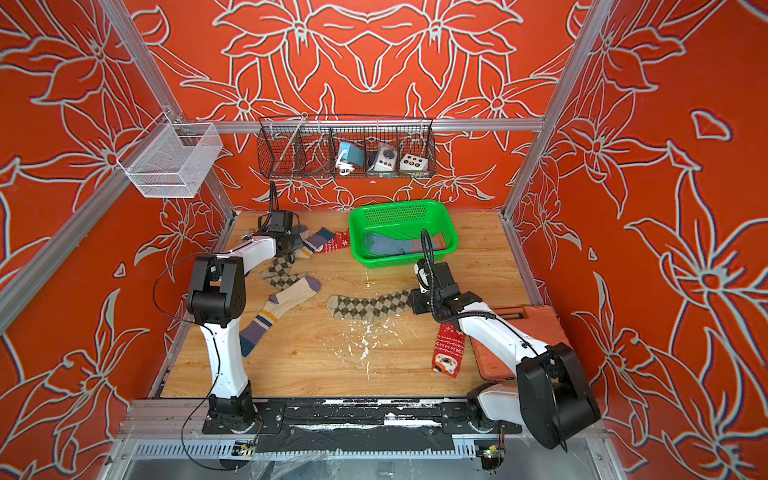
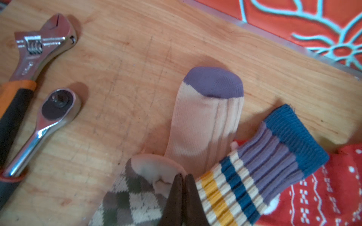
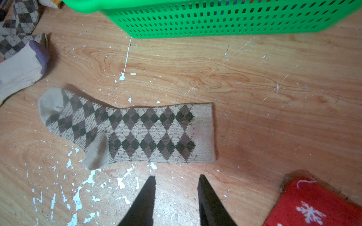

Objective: Place the socks together as a pair
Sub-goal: Pick up the sock from the center of the board.

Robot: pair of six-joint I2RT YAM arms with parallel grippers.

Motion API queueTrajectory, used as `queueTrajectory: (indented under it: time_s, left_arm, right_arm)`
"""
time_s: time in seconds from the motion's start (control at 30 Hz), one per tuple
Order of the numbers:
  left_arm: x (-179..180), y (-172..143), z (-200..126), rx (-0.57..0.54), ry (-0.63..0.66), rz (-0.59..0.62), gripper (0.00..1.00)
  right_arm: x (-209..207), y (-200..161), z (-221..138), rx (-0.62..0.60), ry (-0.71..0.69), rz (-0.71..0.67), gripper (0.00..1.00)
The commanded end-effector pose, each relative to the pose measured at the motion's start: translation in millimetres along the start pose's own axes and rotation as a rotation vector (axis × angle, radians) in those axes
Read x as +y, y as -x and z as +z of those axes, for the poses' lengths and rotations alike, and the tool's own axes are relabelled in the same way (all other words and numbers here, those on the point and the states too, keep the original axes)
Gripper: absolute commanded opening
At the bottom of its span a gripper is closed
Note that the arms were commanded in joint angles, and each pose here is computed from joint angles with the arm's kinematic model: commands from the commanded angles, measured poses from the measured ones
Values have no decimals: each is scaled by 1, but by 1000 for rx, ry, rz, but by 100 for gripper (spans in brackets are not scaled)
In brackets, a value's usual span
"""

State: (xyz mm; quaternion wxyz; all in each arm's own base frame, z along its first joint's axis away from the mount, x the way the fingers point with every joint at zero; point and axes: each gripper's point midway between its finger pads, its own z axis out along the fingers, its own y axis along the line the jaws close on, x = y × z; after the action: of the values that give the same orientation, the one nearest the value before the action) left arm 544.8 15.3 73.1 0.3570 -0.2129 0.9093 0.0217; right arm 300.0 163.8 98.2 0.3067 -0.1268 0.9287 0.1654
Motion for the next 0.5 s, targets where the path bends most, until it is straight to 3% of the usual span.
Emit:
queueTrajectory:
  time_s: [0.0, 0.27, 0.47]
  left_arm:
    - [-13, 18, -41, -64, -54, 14, 0]
    - [-59, 34, -160, -199, -246, 66, 0]
    - [-120, 17, -244, -220, -423, 168, 0]
  right_arm:
    - [-2, 6, -4, -25, -13, 1, 37]
    - [-7, 5, 4, -15, -39, 3, 34]
    - [-13, 6, -1, -37, -69, 4, 34]
